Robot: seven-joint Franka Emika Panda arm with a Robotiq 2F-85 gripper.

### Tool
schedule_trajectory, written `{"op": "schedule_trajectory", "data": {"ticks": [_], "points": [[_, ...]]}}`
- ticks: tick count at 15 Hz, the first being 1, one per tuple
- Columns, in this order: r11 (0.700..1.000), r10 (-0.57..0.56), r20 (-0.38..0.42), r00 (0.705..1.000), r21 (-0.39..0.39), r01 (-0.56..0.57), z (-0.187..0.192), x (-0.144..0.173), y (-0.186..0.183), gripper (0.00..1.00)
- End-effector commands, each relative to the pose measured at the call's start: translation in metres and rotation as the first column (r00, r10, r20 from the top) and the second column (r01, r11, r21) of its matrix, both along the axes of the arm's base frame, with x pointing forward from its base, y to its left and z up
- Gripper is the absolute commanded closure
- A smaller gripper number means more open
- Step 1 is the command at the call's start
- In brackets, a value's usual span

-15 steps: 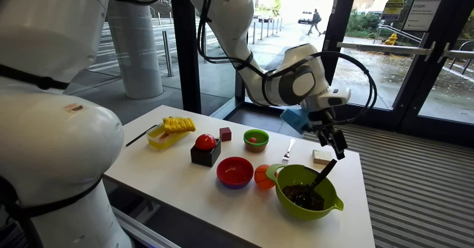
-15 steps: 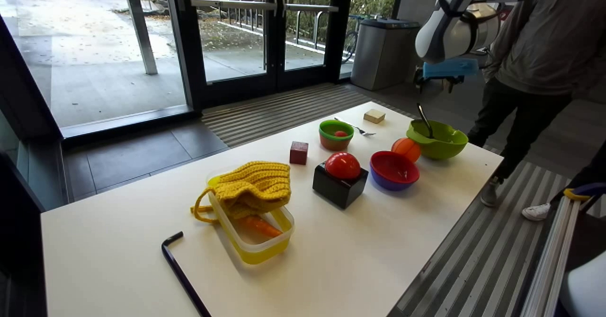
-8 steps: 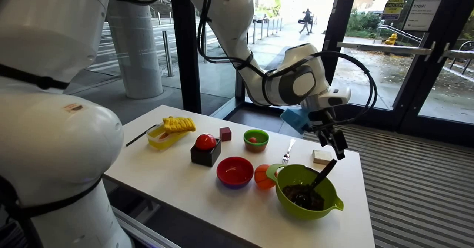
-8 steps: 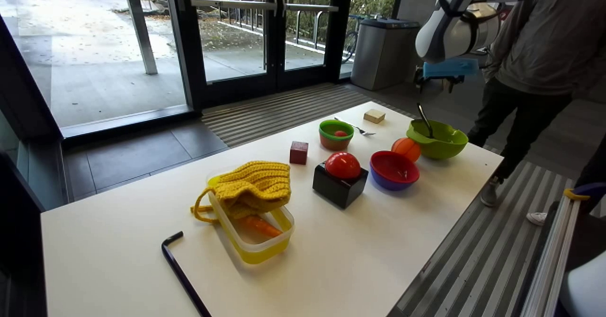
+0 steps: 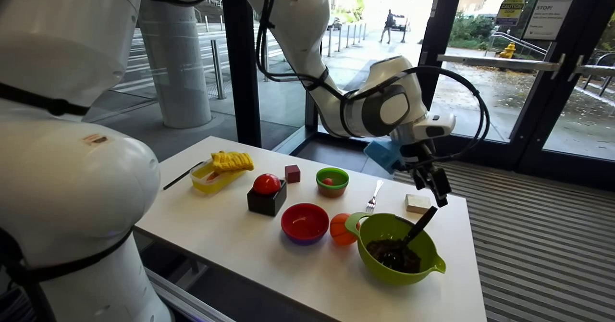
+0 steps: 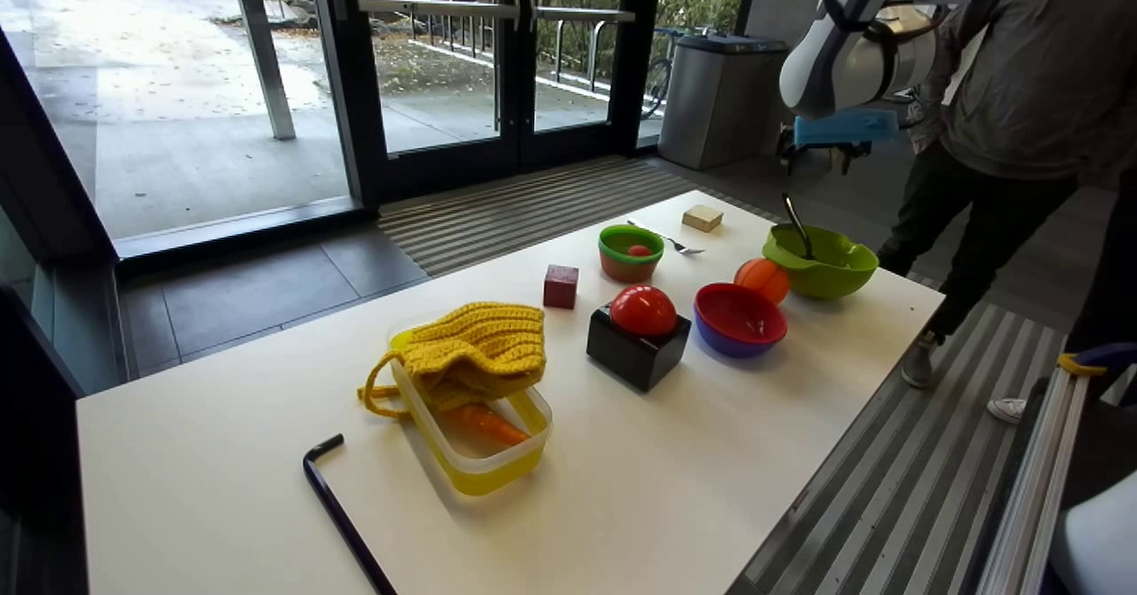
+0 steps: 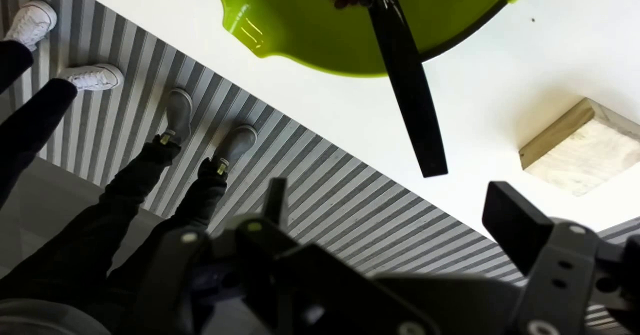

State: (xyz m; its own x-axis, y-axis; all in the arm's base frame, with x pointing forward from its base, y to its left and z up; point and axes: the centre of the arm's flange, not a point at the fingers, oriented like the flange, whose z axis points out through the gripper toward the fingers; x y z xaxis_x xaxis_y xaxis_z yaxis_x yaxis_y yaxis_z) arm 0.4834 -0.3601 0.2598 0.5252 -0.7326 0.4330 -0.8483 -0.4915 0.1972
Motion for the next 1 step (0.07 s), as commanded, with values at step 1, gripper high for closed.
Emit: {"op": "schedule_trajectory", "data": {"ticks": [1], "points": [[1.000,0.000,0.000,1.000,0.000,0.000,0.0000,0.0000,0.0000,0.00]]}}
